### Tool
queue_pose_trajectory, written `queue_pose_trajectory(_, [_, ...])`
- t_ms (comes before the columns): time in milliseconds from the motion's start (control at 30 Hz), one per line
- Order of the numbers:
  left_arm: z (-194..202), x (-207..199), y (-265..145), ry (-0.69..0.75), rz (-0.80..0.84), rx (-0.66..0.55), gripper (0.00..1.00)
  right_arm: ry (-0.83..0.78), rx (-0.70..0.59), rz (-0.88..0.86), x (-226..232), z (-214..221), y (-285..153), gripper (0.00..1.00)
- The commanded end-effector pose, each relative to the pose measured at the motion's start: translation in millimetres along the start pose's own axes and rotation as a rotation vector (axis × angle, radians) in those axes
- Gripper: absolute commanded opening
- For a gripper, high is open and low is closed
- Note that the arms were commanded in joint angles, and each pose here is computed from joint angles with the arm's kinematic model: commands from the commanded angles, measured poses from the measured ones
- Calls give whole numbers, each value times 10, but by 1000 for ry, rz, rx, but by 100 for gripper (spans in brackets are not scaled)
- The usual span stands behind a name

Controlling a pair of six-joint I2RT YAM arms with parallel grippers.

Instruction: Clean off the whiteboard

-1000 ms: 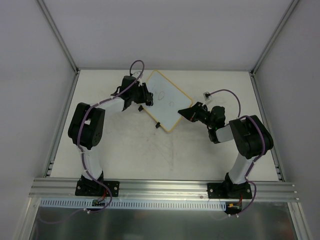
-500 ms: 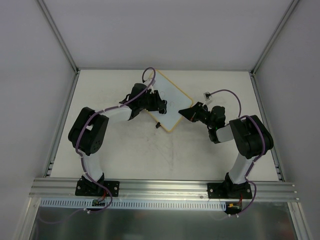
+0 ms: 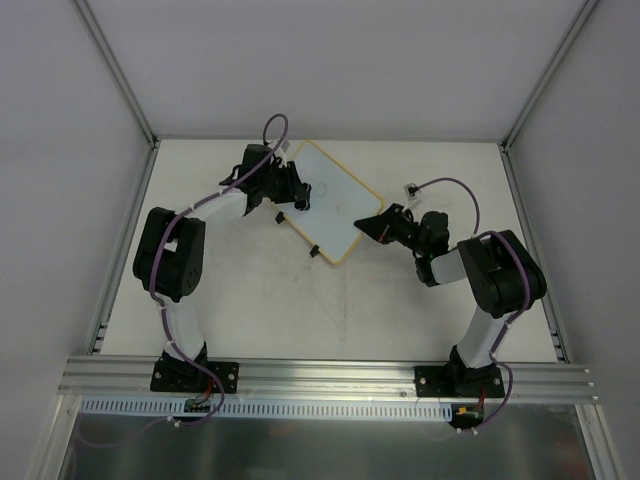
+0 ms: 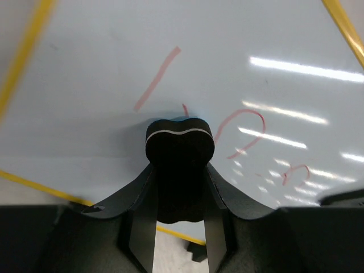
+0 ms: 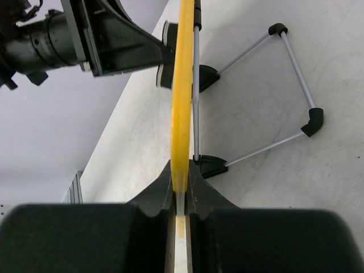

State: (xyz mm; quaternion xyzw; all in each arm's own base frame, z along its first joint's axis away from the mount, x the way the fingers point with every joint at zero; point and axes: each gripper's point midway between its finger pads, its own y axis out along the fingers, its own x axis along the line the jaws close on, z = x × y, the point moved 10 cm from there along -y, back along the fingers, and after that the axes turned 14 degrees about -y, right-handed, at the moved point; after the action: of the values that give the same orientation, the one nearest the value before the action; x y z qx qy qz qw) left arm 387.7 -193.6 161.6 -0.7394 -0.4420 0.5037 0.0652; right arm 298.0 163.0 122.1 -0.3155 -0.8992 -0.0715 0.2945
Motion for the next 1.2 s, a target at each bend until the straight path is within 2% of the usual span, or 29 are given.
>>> queue_pose_trajectory(0, [-339, -12, -92, 80, -72, -80, 0, -200, -166, -226, 351, -368, 78, 0])
queue_pose_trajectory(200, [-628, 14, -116, 124, -115, -140, 0, -198, -164, -229, 359, -362, 81, 0])
queue_pose_trajectory(533, [-729, 131, -11, 174, -192, -169, 0, -199, -163, -232, 365, -363, 85, 0])
queue_pose_trajectory(800, [-674, 185, -5, 182, -210, -157, 0, -198, -165, -232, 366, -368, 88, 0])
queue_pose_trajectory(1033, [-442, 236, 83, 172, -188, -131, 0, -199, -163, -234, 368, -367, 87, 0])
queue_pose_trajectory(1167, [-283, 125, 102, 175, -156, -116, 0, -201, -165, -236, 371, -375, 91, 0])
